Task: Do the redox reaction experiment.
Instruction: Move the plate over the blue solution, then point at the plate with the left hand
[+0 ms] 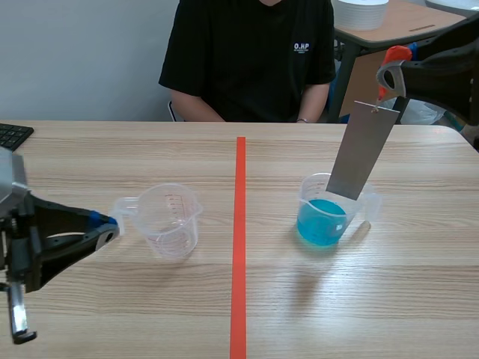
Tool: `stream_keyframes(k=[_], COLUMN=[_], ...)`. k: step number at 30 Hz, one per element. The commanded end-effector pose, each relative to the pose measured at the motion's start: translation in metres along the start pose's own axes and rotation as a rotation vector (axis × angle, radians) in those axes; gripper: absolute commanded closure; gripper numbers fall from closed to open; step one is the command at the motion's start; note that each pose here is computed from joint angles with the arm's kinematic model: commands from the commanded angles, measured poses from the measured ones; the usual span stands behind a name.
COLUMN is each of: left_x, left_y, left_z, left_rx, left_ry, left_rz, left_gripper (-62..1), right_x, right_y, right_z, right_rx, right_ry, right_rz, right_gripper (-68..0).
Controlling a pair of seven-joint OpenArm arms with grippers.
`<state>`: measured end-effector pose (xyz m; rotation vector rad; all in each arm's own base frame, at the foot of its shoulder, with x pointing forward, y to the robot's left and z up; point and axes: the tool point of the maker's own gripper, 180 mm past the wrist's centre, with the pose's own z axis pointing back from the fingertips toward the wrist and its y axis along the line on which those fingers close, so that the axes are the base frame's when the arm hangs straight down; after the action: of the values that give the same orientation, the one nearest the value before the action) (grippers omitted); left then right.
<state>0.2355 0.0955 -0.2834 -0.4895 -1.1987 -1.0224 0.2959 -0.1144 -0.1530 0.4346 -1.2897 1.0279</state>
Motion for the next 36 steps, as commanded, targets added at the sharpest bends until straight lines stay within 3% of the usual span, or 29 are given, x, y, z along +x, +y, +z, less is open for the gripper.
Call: stream_keyframes(k=[1,16,22,36], left_x=[0.013,0.068,0.067,0.061], left_y=[0.004,-0.002,-0.006,-0.001], left_z=[-0.009,-0.096,-0.126,-0.179], left_rx=[0.013,-0.021,-0.017,-0.007], left_ry=[-0.043,-0.116,-0.104,-0.09], left_rz=[0.0,-0.063,-0.077,-0.006], left_gripper=[-4.5,-4.5,-4.5,-4.5], right_x=[0.011,0.004,0.004,0.004], right_y=[0.001,0.002,0.001,0.001], right_z=[-0.001,-0.006,-0.006,-0.006], right_rx=[0.014,-0.012,-0.013,-0.013], right_ry=[-0.032,-0.019,-0.015,-0.016], right_rz=[0.017,0.041,0.045,0.045], right_gripper=[-1.3,-1.3,-1.3,-1.3])
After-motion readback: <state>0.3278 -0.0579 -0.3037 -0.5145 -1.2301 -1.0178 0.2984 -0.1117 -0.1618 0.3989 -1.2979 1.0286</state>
